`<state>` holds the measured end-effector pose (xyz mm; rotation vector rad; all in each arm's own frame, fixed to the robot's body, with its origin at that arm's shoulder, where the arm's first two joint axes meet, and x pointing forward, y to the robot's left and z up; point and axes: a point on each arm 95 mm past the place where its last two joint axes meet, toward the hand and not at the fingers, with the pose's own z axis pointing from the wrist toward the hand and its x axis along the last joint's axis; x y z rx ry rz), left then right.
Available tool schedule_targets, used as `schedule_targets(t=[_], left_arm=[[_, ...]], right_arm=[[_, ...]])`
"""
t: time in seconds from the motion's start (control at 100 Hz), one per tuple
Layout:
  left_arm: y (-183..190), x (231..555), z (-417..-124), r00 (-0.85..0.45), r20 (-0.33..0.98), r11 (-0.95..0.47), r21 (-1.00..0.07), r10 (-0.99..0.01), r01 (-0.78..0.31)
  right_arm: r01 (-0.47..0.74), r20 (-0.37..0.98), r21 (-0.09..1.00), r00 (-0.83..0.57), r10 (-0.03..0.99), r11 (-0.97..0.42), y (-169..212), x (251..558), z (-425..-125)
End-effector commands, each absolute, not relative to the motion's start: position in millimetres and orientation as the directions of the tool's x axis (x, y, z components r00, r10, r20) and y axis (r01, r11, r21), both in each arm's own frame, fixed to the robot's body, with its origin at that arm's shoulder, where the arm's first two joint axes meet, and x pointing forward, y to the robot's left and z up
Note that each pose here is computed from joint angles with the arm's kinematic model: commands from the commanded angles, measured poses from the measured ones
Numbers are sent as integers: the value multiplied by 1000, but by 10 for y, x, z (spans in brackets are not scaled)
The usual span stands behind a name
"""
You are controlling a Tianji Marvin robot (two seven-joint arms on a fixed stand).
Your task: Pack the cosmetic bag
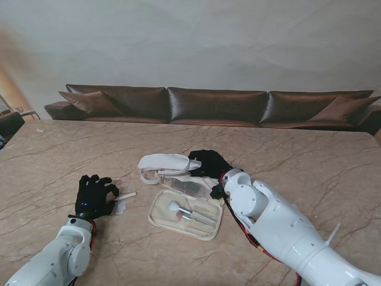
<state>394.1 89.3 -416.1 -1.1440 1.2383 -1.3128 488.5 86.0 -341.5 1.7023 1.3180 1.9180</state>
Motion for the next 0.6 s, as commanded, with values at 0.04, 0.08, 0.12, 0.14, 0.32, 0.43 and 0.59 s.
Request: schedule_targets(t=[0.04,0.08,0.12,0.14,0.32,0.43,0.59], left_arm=[[904,3889,-4344,-84,7,-7,-1000,-996,2],[905,3905,-4345,-82,6,-6,-1000,-997,2],[908,3920,-4346,-80,7,-7,-1000,-997,0],[909,3927,-4345,-79,8,-8,-1000,-997,0],[919,3950,-4322,-91,4,-3,-1000,-996,-10],[923,3935,-4331,-103,-4,7,-1000,-995,-25],[924,3909,-4372,-106,4,0,-999,-994,-37]], right_arm=[[383,662,740,-274,697,-553,927,4839,-3489],[383,663,740,-275,697,-553,932,4841,-3490],[384,663,740,-275,696,-553,937,4842,-3492],[384,663,740,-275,696,-553,939,4843,-3494],[386,664,739,-273,697,-552,944,4845,-3502],[387,664,738,-269,697,-553,943,4845,-3507],[392,668,734,-269,694,-554,952,4834,-3521]])
